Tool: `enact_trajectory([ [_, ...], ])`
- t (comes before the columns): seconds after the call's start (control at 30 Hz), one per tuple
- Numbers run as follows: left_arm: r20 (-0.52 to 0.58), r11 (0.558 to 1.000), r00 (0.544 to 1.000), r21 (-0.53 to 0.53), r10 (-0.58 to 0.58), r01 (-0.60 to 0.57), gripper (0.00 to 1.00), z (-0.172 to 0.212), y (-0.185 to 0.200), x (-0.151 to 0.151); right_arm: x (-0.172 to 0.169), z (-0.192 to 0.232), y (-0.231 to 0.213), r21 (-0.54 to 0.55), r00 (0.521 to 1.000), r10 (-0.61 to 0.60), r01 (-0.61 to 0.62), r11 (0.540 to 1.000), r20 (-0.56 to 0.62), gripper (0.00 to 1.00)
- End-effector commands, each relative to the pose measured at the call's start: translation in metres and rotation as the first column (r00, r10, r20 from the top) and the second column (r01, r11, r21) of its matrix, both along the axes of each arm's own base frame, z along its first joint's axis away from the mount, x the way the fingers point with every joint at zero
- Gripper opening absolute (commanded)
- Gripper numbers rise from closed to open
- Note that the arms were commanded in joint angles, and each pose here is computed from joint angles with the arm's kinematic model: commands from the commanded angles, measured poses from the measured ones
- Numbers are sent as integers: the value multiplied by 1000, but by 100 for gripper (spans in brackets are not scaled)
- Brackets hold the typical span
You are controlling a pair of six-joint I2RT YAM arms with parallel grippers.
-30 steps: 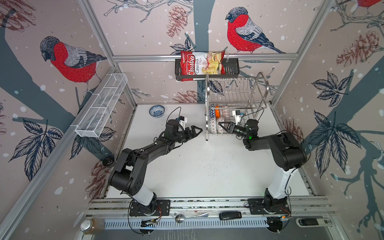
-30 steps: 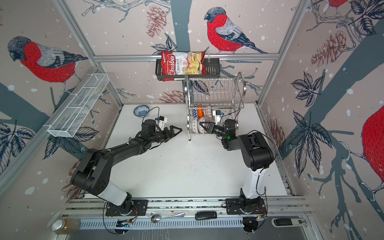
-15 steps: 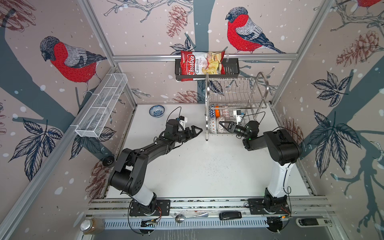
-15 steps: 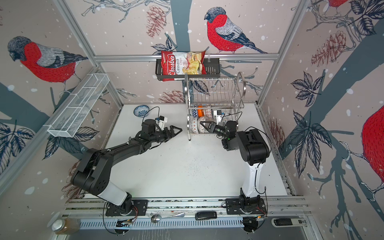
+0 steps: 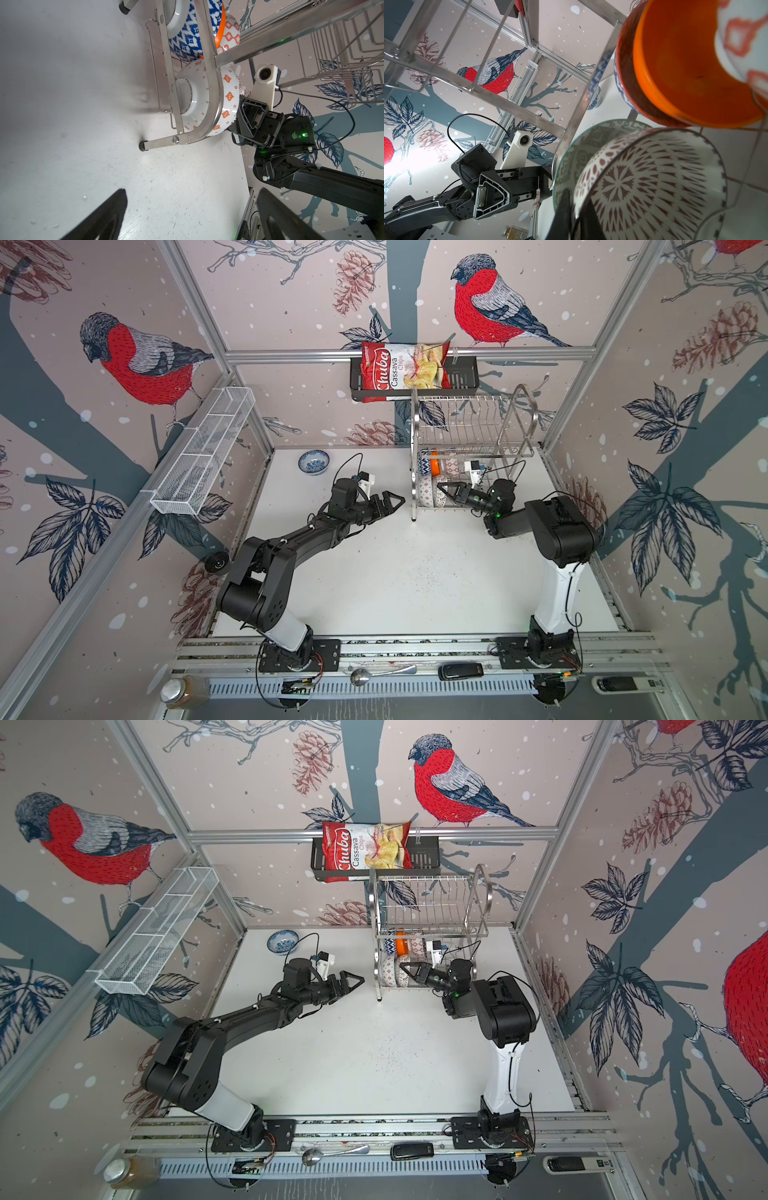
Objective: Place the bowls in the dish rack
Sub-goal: 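Hold the maroon-patterned bowl in the rack slot with the right gripper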
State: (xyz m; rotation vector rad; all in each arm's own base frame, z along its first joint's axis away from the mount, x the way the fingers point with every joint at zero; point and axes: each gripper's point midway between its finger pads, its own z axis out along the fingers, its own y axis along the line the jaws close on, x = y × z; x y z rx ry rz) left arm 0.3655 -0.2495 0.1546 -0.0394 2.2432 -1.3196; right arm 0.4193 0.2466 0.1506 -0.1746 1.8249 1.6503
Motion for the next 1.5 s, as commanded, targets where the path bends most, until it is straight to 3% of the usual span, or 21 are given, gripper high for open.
enact_trajectory([
  [0.0, 29, 1000, 1000, 1, -1, 1, 98, 7, -1, 2, 2, -1, -1, -10, 1000, -6, 6, 1000, 13, 0],
  [0.3, 26, 1000, 1000, 2, -1, 1, 98, 6, -1, 2, 5, -4, -3, -29, 1000, -23, 23, 999, 16, 1],
  [0.7, 24, 1000, 1000, 5, 1, -1, 98, 5, 0, 2, 7, -5, -1, -81, 998, -49, 52, 995, 41, 9],
  [1.47, 24, 1000, 1000, 9, 3, -3, 98, 5, 0, 3, 2, 4, 3, -79, 997, -39, 45, 996, 65, 22],
])
